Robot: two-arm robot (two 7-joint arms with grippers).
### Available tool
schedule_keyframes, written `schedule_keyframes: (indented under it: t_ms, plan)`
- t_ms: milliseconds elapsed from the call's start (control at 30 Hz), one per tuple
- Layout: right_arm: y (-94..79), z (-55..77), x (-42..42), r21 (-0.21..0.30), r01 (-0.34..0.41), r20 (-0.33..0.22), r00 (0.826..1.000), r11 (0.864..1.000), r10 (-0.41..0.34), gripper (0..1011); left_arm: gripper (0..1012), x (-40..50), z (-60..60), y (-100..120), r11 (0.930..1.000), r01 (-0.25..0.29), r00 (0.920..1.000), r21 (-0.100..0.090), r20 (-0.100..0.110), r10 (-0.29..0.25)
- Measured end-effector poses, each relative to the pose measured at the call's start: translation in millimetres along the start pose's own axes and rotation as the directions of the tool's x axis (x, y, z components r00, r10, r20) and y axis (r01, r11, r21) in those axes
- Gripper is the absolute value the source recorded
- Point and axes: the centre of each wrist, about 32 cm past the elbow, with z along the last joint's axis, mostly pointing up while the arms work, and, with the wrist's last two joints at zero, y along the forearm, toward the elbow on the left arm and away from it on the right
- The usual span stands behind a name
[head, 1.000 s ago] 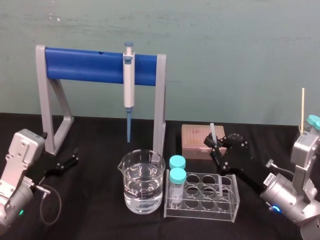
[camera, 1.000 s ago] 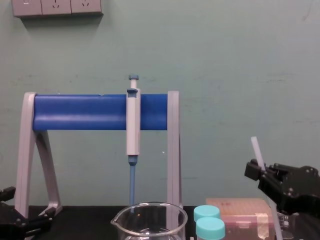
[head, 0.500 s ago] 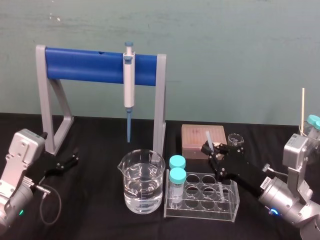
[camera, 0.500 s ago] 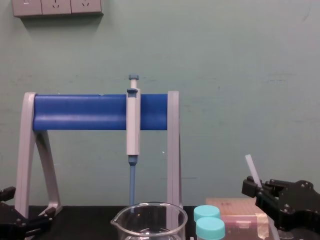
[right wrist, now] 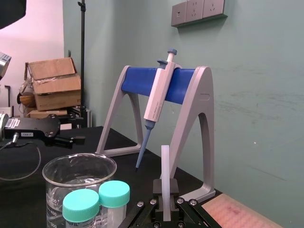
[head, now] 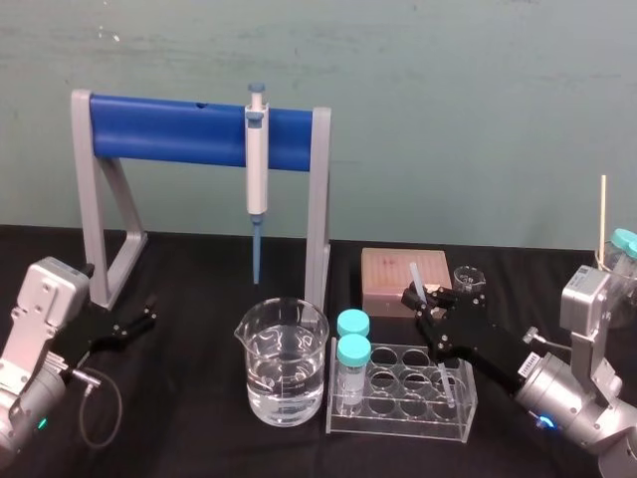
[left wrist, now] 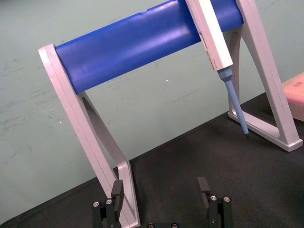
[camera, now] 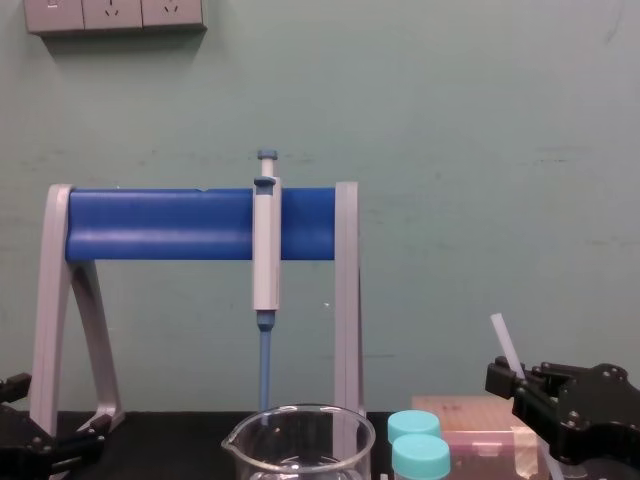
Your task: Pick up the stirring rod with one hand, then place it down.
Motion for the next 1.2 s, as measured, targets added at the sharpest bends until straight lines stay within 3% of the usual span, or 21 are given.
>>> schedule_keyframes:
  t_ms: [233, 400, 667, 700, 1200]
  plan:
    - [0.0, -0.1, 0.0, 0.003, -0.001, -0.001, 1.000, 1.000, 0.001, 75, 1000, 0.0, 0.0, 0.0, 1.0000, 0.000, 1.0000, 0.000, 0.000, 0.000]
    - [0.0, -0.1, 0.0, 0.005, 0.000, -0.001, 1.000, 1.000, 0.000, 179, 1000, 0.0, 0.0, 0.0, 1.0000, 0.000, 1.0000, 0.000, 0.000, 0.000]
    - [-0.1, -0.2, 0.0, 0.006, -0.001, -0.001, 1.000, 1.000, 0.001, 429, 1000, 0.0, 0.0, 0.0, 1.0000, 0.000, 1.0000, 0.000, 0.000, 0.000]
    - [-0.1, -0.2, 0.0, 0.006, -0.001, -0.001, 1.000, 1.000, 0.001, 498, 1000, 0.0, 0.0, 0.0, 1.0000, 0.000, 1.0000, 0.000, 0.000, 0.000]
    - [-0.1, -0.2, 0.0, 0.007, -0.001, -0.001, 1.000, 1.000, 0.001, 935, 1000, 0.0, 0.0, 0.0, 1.0000, 0.000, 1.0000, 0.000, 0.000, 0.000]
